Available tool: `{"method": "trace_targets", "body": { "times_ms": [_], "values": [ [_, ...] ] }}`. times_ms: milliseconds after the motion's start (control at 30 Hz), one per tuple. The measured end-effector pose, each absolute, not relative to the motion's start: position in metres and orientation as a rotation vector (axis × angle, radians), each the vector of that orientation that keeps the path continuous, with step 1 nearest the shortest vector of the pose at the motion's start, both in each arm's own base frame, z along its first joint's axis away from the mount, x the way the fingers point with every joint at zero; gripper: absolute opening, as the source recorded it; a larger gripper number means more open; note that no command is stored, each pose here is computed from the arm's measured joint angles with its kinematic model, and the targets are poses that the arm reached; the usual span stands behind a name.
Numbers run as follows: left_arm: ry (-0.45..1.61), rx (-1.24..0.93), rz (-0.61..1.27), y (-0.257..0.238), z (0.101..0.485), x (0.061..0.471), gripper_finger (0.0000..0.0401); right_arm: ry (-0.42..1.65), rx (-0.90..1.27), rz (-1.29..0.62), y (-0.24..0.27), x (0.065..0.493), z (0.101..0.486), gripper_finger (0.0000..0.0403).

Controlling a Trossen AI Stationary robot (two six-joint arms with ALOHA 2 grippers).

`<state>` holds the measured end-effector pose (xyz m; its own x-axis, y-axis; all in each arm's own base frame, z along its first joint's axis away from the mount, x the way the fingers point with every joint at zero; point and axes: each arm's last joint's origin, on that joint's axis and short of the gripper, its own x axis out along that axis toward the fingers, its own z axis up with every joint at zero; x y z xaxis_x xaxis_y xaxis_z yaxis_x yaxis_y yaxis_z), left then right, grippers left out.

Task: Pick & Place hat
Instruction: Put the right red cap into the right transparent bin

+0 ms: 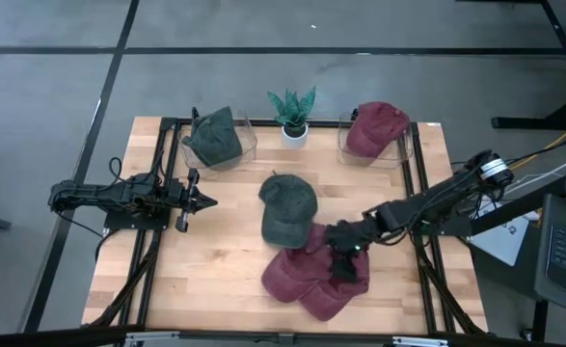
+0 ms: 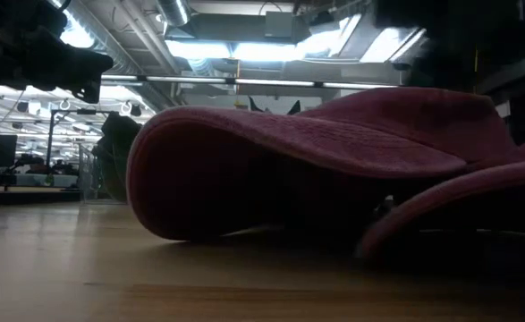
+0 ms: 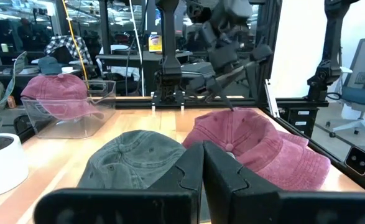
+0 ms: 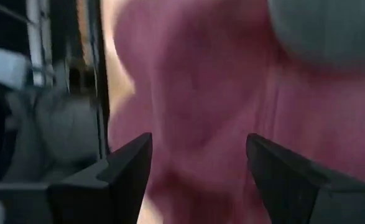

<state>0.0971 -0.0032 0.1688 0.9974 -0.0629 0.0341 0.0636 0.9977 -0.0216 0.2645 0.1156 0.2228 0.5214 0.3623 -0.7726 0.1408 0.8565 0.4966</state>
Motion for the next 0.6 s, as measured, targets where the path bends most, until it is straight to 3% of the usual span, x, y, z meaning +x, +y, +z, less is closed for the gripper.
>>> {"method": "trace_targets", "body": {
  "times_ms": [200, 600],
  "values": [
    [-0.033, -0.023, -0.063, -0.003, 0.169, 0.097, 0.0006, 1.247, 0.641, 0.093, 0.133, 0.239, 0.218, 0.0259],
    [-0.033, -0.023, -0.063, -0.003, 0.169, 0.097, 0.0006, 1.277, 0.562, -0.106, 0.131, 0.231, 0.207, 0.0259]
  ]
}}
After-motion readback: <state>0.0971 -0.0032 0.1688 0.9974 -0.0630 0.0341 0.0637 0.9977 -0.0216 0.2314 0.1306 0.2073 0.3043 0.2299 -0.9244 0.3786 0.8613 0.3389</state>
